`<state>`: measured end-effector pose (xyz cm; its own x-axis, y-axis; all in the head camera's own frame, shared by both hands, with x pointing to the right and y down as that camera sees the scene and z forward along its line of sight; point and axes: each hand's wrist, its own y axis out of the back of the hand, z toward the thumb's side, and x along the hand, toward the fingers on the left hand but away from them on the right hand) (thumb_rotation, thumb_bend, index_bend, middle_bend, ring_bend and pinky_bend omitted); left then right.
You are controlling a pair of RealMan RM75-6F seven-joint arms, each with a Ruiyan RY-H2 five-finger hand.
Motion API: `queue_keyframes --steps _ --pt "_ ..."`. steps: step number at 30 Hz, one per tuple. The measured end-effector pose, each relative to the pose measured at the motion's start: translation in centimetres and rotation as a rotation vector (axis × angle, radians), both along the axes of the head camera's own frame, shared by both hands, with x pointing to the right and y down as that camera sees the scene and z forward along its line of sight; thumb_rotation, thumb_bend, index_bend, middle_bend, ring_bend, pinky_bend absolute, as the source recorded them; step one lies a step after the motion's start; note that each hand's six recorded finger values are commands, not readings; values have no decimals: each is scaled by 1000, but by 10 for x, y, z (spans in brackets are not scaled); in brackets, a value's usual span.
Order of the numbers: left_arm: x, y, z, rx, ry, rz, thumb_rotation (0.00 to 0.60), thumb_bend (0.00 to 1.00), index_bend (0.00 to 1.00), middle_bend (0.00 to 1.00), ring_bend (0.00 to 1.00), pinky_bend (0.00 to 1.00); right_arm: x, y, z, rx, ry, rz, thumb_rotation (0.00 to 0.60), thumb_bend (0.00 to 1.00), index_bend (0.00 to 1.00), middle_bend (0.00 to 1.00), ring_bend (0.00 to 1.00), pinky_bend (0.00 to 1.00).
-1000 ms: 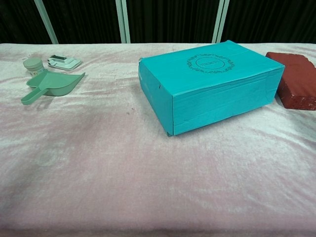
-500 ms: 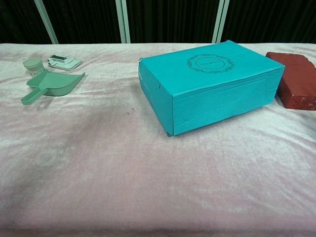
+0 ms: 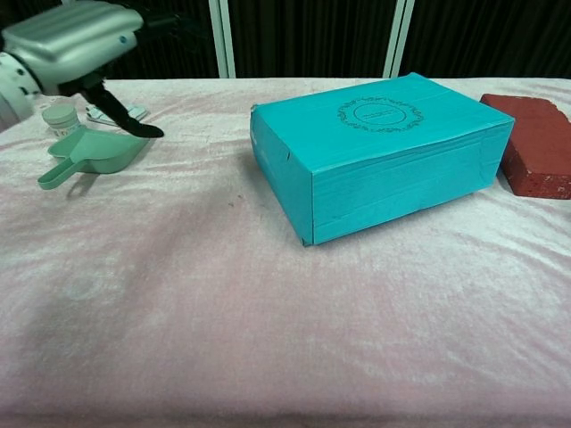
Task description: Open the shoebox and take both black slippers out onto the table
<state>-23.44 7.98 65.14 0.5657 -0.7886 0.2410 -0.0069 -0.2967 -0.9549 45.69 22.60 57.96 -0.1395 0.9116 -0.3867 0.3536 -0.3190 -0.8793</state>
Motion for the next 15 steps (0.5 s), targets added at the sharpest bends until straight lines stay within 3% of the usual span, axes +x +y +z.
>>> queue_keyframes --steps 7,15 --pt "50 -3 34 -13 -24 41 600 48 133 192 100 106 7 1 0 -10 10 14 600 349 0 31 9 208" --pt "79 -11 55 -12 -49 35 600 51 135 193 100 106 12 2 0 -11 15 25 600 350 0 31 9 208"
